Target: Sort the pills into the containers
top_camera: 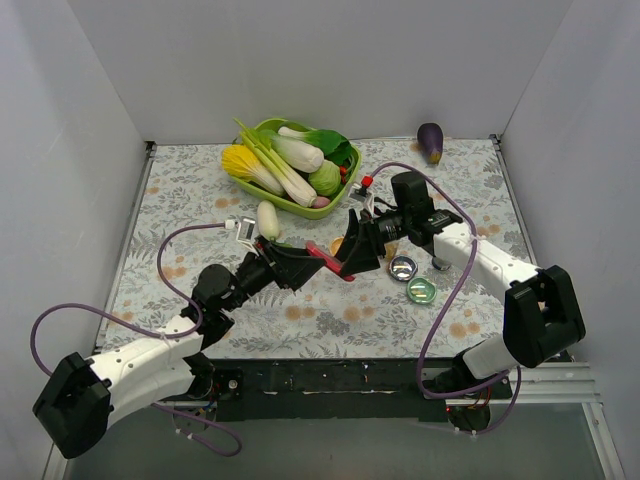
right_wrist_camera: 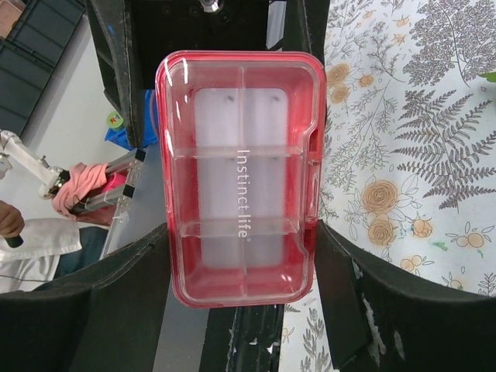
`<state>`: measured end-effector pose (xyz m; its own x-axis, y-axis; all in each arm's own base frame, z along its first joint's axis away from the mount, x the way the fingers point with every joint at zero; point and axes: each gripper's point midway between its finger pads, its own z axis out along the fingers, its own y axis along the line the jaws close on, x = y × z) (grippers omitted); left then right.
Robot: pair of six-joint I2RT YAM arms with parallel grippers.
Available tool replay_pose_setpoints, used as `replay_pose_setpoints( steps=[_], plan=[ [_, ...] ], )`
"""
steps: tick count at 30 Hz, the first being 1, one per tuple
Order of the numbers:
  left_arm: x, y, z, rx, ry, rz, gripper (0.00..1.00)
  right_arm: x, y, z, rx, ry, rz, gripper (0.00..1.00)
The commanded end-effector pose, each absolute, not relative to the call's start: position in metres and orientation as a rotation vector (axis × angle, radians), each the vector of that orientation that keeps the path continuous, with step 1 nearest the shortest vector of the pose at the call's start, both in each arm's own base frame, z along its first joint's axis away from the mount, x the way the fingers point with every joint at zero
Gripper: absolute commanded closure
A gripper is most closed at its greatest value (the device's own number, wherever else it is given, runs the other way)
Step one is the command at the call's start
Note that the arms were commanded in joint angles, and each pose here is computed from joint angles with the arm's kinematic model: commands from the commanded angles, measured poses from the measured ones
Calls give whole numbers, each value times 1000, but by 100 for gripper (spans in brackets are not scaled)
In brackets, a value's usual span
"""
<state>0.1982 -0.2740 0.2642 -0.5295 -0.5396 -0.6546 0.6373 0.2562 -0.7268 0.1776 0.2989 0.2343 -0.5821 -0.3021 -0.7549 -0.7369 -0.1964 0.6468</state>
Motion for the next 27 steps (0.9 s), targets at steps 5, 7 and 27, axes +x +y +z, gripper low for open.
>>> replay_pose_setpoints(
  steps=[5,7,27],
  plan=[
    [201,-275,284,74,1476,-1507,22,167,299,250,-1254,1652,1861,81],
    [201,-275,285,71,1475,-1509,28,166,298,248,-1245,1670,1871,81],
    [181,-265,263,219,1525,-1437,52,160,296,243,-1203,1674,1892,83]
  ],
)
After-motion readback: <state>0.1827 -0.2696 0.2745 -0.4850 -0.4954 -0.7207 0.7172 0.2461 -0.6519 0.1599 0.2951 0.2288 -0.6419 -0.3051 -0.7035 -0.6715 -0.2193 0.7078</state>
